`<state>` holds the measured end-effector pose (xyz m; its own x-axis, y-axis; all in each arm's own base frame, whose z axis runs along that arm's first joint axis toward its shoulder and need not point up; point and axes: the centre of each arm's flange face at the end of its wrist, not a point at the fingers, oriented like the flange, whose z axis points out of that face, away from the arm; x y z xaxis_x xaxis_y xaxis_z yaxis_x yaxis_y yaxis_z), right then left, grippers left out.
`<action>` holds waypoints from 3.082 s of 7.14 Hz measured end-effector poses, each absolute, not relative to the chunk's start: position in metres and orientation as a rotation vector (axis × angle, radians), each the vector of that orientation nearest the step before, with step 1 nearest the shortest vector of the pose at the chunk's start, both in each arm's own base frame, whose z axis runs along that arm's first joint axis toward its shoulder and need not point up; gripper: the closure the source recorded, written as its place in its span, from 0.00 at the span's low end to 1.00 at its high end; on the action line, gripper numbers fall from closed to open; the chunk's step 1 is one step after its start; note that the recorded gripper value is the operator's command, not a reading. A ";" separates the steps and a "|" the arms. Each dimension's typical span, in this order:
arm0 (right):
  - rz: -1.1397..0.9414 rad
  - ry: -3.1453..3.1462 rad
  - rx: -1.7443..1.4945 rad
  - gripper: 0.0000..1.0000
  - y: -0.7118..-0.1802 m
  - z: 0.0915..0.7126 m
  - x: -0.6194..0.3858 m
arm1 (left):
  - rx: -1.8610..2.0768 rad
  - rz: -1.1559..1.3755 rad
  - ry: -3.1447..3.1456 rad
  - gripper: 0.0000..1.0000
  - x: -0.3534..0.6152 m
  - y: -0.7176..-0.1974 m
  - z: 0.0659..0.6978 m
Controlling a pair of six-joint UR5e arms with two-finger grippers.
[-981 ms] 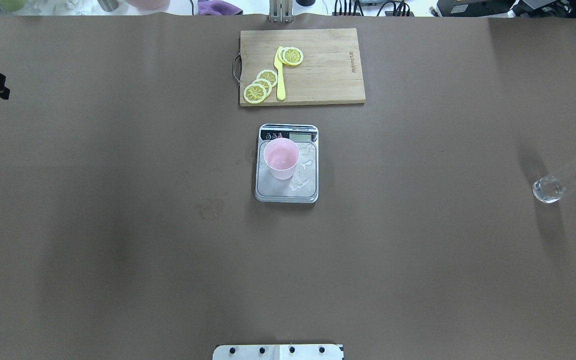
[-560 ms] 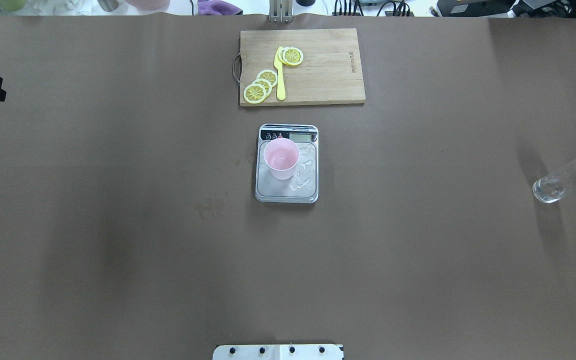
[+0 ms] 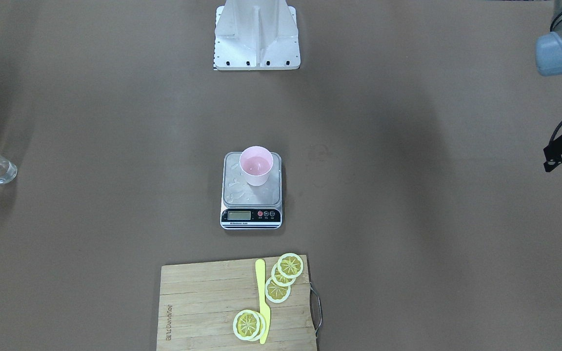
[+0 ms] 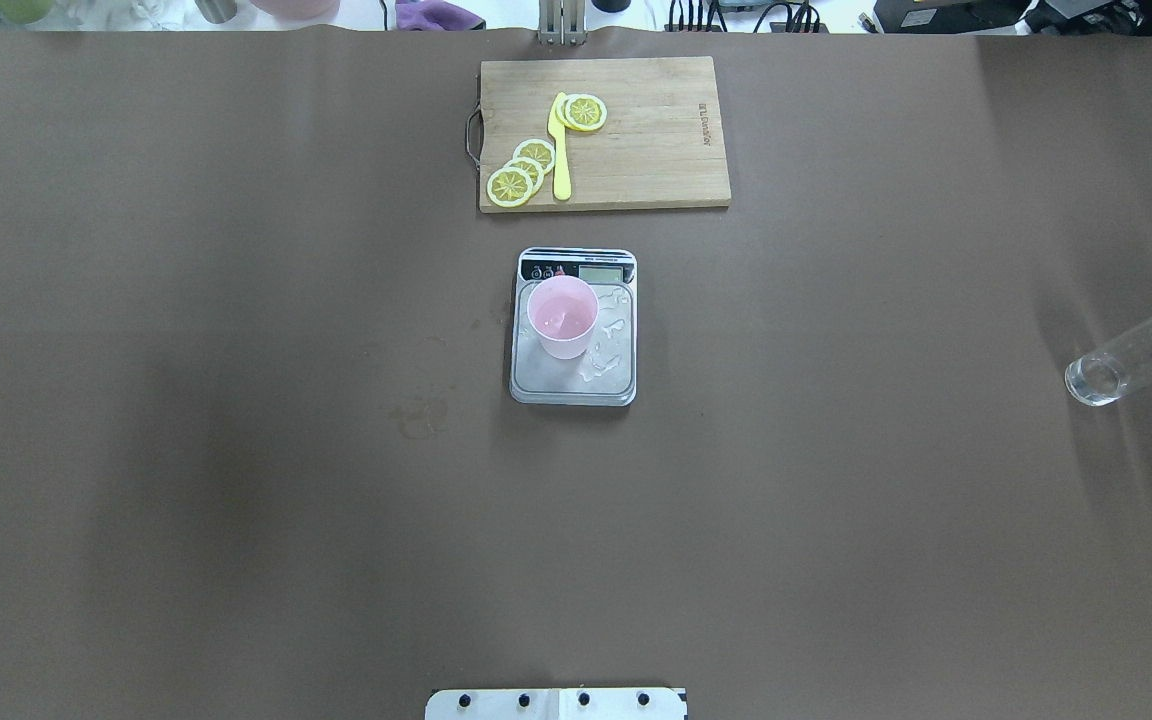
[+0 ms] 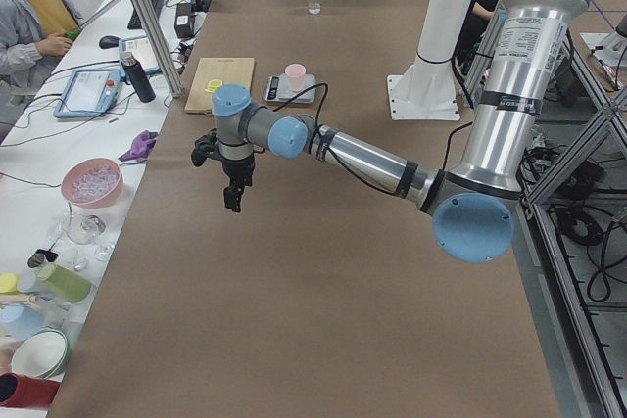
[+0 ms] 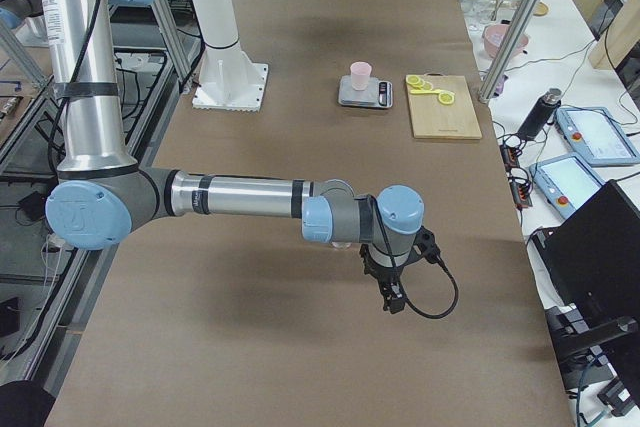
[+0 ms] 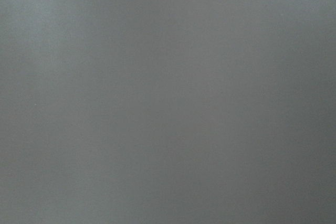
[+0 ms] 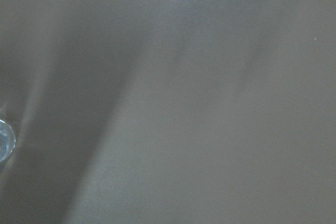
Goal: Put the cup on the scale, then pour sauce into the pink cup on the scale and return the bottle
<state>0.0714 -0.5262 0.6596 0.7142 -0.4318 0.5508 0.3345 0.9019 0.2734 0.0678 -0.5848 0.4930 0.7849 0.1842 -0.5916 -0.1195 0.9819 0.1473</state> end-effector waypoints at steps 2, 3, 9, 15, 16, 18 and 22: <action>-0.432 -0.651 0.147 0.00 -0.523 0.657 0.071 | 0.072 0.228 0.630 0.02 0.024 -0.593 0.515; -0.432 -0.656 0.145 0.00 -0.520 0.659 0.071 | 0.050 0.254 0.642 0.02 0.001 -0.596 0.540; -0.483 -0.653 0.152 0.00 -0.473 0.665 0.070 | -0.038 0.167 0.783 0.02 -0.061 -0.569 0.632; -0.485 -0.654 0.137 0.00 -0.448 0.675 0.070 | 0.026 0.163 0.774 0.02 -0.077 -0.547 0.623; -0.486 -0.655 0.140 0.00 -0.448 0.673 0.070 | 0.028 0.165 0.774 0.02 -0.077 -0.547 0.624; -0.488 -0.657 0.147 0.00 -0.449 0.670 0.070 | 0.042 0.170 0.772 0.02 -0.077 -0.546 0.618; -0.486 -0.666 0.150 0.00 -0.448 0.667 0.069 | 0.042 0.171 0.771 0.02 -0.076 -0.546 0.617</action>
